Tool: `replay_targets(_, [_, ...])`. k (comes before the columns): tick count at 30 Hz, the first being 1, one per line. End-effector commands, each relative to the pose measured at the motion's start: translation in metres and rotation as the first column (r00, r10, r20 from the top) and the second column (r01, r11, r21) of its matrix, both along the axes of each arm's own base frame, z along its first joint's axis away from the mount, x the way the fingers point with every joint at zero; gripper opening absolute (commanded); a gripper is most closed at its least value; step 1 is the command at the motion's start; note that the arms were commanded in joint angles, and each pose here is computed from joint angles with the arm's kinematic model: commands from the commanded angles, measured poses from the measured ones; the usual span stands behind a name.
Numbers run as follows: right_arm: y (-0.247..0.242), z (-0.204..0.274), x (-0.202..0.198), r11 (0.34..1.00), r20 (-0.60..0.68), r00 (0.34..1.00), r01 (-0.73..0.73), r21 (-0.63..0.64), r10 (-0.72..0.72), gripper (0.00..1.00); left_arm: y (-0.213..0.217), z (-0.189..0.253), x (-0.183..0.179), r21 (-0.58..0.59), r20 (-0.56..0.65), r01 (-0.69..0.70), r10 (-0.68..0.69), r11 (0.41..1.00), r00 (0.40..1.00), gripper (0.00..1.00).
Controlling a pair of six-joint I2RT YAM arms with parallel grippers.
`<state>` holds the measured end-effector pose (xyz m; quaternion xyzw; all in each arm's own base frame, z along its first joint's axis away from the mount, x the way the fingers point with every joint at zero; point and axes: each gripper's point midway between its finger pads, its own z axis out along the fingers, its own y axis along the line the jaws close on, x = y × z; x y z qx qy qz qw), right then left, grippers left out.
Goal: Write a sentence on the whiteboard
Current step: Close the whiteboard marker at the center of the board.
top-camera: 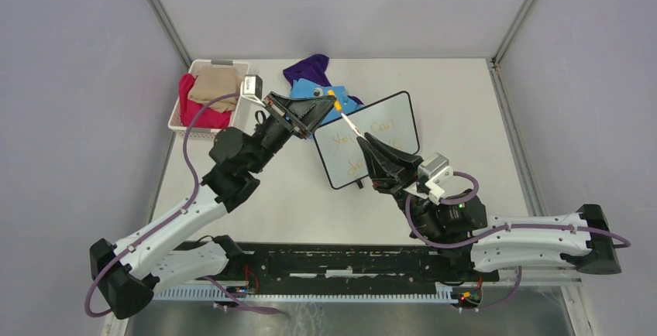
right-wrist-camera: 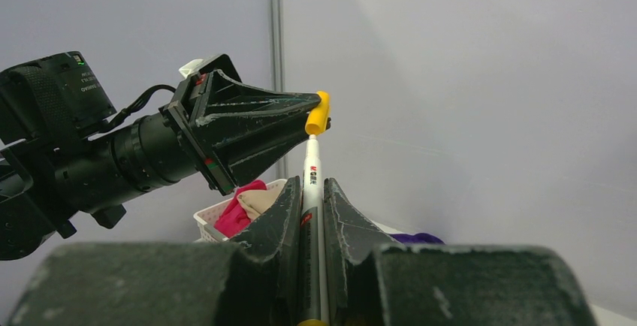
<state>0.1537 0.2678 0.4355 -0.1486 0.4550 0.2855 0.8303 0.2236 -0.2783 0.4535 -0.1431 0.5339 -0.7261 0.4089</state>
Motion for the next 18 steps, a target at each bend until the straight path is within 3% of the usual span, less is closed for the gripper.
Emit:
replay_targets(1, [-0.0139, 0.0250, -0.0006, 0.996, 0.006, 1.000, 0.012, 0.087, -0.013, 0.00, 0.0019, 0.0109, -0.0043, -0.040, 0.023, 0.006, -0.005, 0.999, 1.000, 0.02])
replay_targets(18, [-0.0120, 0.0223, 0.0002, 0.997, 0.005, 1.000, 0.019, 0.079, -0.019, 0.00, 0.0023, 0.0115, -0.0058, -0.042, 0.026, 0.004, -0.003, 0.999, 1.000, 0.02])
